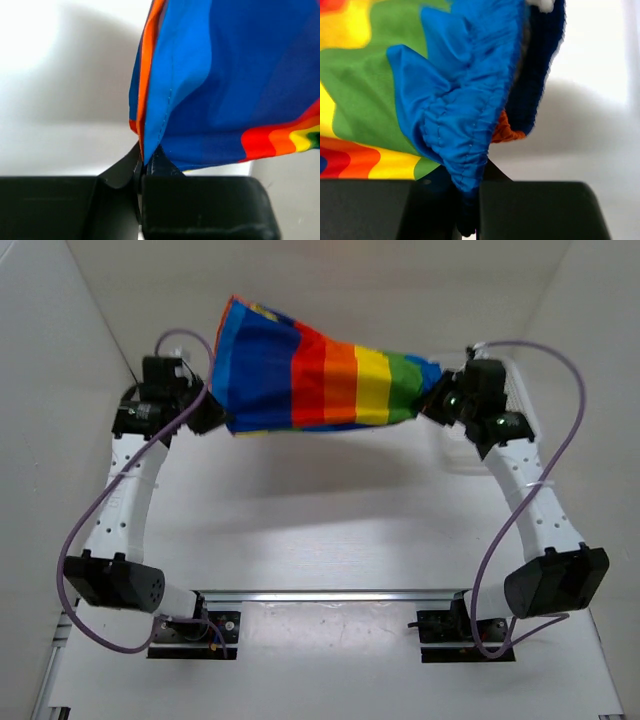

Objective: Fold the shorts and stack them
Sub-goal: Fold the shorts

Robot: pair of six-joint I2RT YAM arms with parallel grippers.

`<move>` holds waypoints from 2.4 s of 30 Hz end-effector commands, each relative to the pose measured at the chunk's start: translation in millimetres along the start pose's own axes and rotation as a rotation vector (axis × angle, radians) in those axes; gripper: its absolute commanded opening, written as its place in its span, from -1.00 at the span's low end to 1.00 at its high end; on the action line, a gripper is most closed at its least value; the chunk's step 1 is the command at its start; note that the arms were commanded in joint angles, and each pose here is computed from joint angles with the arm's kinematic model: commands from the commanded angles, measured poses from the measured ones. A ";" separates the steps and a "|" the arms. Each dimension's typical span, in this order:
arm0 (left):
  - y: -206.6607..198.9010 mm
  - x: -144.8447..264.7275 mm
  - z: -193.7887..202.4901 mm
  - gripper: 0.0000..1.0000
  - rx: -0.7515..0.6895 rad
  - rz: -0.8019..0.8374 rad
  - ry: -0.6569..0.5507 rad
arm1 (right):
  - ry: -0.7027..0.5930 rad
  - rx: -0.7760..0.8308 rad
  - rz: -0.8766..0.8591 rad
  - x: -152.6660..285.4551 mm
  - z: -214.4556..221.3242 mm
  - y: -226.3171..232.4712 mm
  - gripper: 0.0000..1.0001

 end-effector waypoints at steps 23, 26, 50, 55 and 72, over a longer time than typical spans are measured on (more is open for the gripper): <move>137.3 -63.7 135.4 0.87 -0.013 -0.389 0.420 | 0.440 0.042 0.359 -2.7 152.0 -127.6 0.63; 145.4 -75.0 135.9 0.82 -0.019 -0.421 0.420 | 0.498 0.046 0.391 -20.5 161.7 -142.6 0.70; 190.4 -179.6 128.6 0.44 0.026 -0.426 0.501 | 0.680 -0.030 0.329 -82.1 228.7 -177.4 -0.53; 189.8 -188.8 136.2 0.20 0.043 -0.389 0.530 | 0.676 -0.026 0.337 -82.2 228.2 -178.7 -0.95; 181.6 -164.0 203.0 -0.43 0.019 -0.411 0.637 | 0.541 0.095 0.464 -26.1 183.5 -173.0 -1.00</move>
Point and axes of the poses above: each gripper's point midway between its finger pads, its own x axis back along the fingers, its own y axis along the line the jaws close on, z = x × y, the point moved 3 cm from there along x, back along the fingers, and after that the axes turned 1 degree about x, right-handed, at the moved point
